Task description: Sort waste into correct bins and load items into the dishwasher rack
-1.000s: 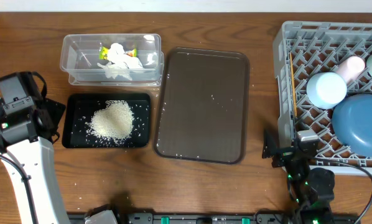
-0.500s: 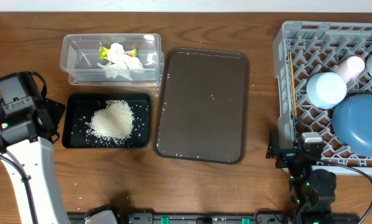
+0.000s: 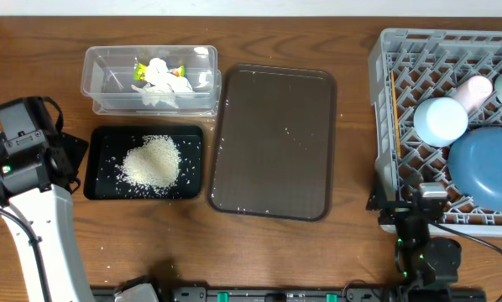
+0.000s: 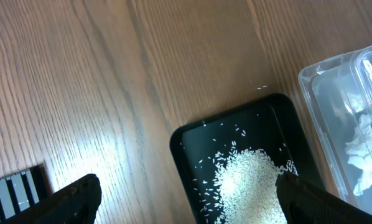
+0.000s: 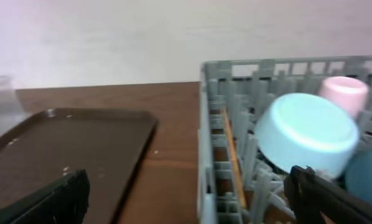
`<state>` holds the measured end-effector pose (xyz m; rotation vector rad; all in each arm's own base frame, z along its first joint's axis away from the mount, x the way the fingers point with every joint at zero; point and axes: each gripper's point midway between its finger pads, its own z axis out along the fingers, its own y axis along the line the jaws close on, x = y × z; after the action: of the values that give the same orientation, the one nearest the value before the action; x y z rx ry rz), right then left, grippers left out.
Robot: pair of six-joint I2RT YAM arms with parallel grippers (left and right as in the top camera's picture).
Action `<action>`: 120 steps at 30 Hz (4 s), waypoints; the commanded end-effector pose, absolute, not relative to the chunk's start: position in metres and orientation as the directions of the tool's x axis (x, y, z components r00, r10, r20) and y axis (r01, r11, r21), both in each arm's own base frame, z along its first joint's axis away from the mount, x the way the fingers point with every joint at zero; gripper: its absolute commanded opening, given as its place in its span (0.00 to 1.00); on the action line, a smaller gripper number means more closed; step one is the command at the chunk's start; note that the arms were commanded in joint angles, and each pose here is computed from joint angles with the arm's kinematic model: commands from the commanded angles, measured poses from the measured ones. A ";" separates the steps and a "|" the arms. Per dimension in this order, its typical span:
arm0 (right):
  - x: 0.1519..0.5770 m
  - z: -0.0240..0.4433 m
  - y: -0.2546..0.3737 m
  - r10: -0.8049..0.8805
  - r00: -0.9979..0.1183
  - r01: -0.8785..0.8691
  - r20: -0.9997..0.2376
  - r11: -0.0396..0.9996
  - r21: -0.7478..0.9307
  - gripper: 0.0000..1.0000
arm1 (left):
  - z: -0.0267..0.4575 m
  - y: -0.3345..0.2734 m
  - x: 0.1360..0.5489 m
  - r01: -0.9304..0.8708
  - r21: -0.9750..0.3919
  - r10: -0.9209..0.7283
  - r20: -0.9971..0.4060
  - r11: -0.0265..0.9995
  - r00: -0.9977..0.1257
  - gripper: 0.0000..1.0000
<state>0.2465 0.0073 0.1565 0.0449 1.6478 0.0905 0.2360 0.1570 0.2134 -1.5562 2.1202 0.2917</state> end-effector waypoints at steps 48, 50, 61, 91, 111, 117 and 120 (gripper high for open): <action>0.246 0.157 -0.003 0.071 -0.073 0.018 -0.995 0.997 0.069 0.99 | 0.207 0.143 0.234 -0.930 -0.135 -0.864 -0.434 0.342 -0.255 0.92; 0.246 0.157 -0.003 0.071 -0.074 0.018 -0.995 0.997 0.069 0.99 | 0.207 0.136 0.242 -0.914 -0.182 -0.867 -0.424 0.363 -0.261 0.92; 0.246 0.157 -0.003 0.071 -0.074 0.018 -0.995 0.997 0.069 0.99 | 0.184 0.069 0.294 -0.556 -0.321 -0.576 -0.726 0.767 -0.375 0.92; 0.246 0.156 -0.003 0.071 -0.075 0.018 -0.995 0.997 0.069 0.99 | 0.137 0.002 0.244 -0.057 -0.238 -0.244 -0.959 0.970 -0.142 0.92; 0.246 0.156 -0.003 0.071 -0.075 0.018 -0.995 0.997 0.069 0.99 | 0.136 -0.004 0.244 -0.033 -0.232 -0.234 -0.960 0.972 -0.152 0.92; 0.246 0.156 -0.003 0.071 -0.075 0.018 -0.995 0.997 0.069 0.99 | 0.136 -0.004 0.244 -0.033 -0.232 -0.234 -0.960 0.972 -0.152 0.92; 0.246 0.156 -0.003 0.071 -0.074 0.018 -0.995 0.997 0.069 0.99 | 0.136 -0.004 0.244 -0.033 -0.232 -0.234 -0.960 0.972 -0.152 0.92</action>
<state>0.2466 -0.0001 0.1563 0.0696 1.6474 0.0662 0.2451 -0.0040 0.1525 -0.2157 1.6656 -0.2048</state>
